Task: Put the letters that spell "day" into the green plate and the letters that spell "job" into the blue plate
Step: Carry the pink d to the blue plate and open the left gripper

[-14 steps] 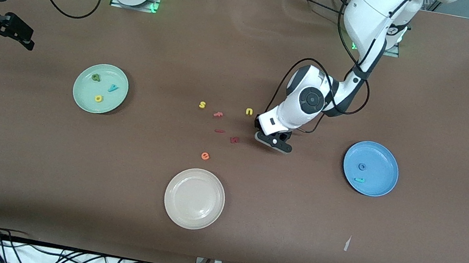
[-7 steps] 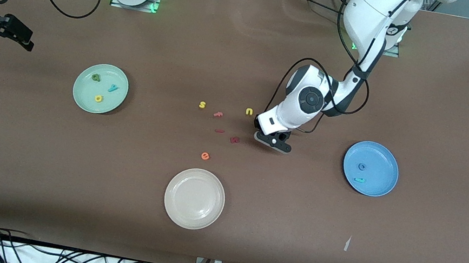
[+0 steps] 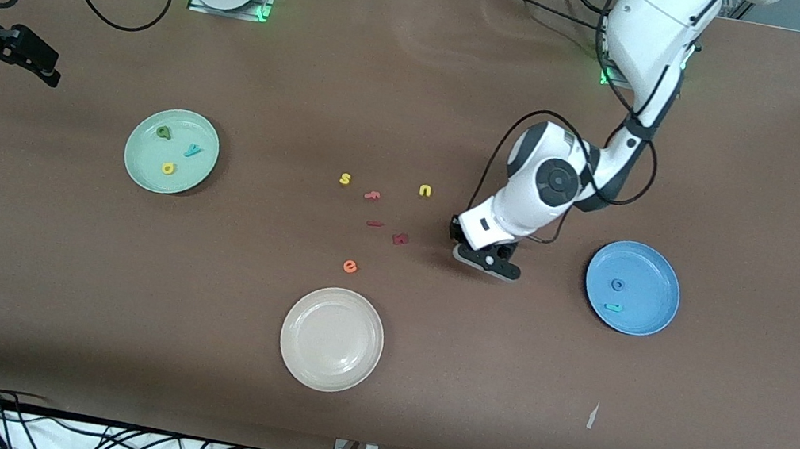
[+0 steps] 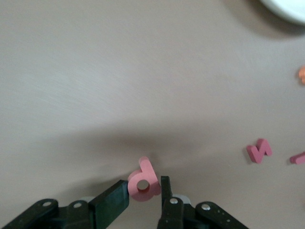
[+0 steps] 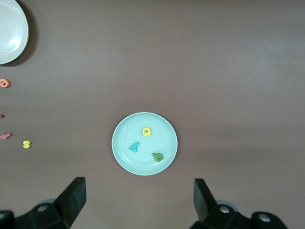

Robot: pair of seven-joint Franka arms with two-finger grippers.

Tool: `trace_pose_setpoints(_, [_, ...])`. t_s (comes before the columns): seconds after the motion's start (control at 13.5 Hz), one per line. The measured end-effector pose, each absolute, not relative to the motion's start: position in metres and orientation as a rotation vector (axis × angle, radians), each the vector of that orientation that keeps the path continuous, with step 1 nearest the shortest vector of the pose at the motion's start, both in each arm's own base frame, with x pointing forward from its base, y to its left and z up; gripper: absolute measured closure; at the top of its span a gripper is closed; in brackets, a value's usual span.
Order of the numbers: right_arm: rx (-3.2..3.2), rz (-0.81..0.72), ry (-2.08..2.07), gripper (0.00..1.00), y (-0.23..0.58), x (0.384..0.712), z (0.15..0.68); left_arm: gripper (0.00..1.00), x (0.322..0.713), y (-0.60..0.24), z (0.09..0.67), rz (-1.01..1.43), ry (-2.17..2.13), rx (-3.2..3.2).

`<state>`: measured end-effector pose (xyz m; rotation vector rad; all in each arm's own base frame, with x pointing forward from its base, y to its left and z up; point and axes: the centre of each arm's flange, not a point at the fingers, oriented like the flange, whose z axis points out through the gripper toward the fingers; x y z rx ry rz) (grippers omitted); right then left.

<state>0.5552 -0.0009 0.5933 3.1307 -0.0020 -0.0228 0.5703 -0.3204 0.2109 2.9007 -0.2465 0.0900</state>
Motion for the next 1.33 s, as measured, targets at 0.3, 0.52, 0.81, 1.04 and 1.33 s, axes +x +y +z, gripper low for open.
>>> trace_pose_setpoints(0.3, [3.131, -0.034, 0.000, 0.00, 0.000, 0.554, 0.593, 0.66, 0.608, -0.221, 0.264, 0.023, -0.268, 2.897])
trace_pose_setpoints(0.52, [3.131, -0.034, 0.002, 0.00, 0.000, 0.554, 0.593, 0.66, 0.616, -0.134, 0.284, -0.044, -0.338, 2.883])
trace_pose_setpoints(0.81, [3.131, -0.034, 0.004, 0.00, 0.001, 0.554, 0.593, 0.66, 0.602, -0.058, 0.262, -0.114, -0.423, 2.913])
trace_pose_setpoints(1.04, [3.131, -0.035, 0.005, 0.00, 0.001, 0.554, 0.593, 0.66, 0.596, -0.024, 0.261, -0.133, -0.453, 2.945])
trace_pose_setpoints(1.33, [3.131, -0.035, 0.006, 0.00, 0.001, 0.554, 0.593, 0.41, 0.595, -0.005, 0.269, -0.109, -0.473, 2.945])
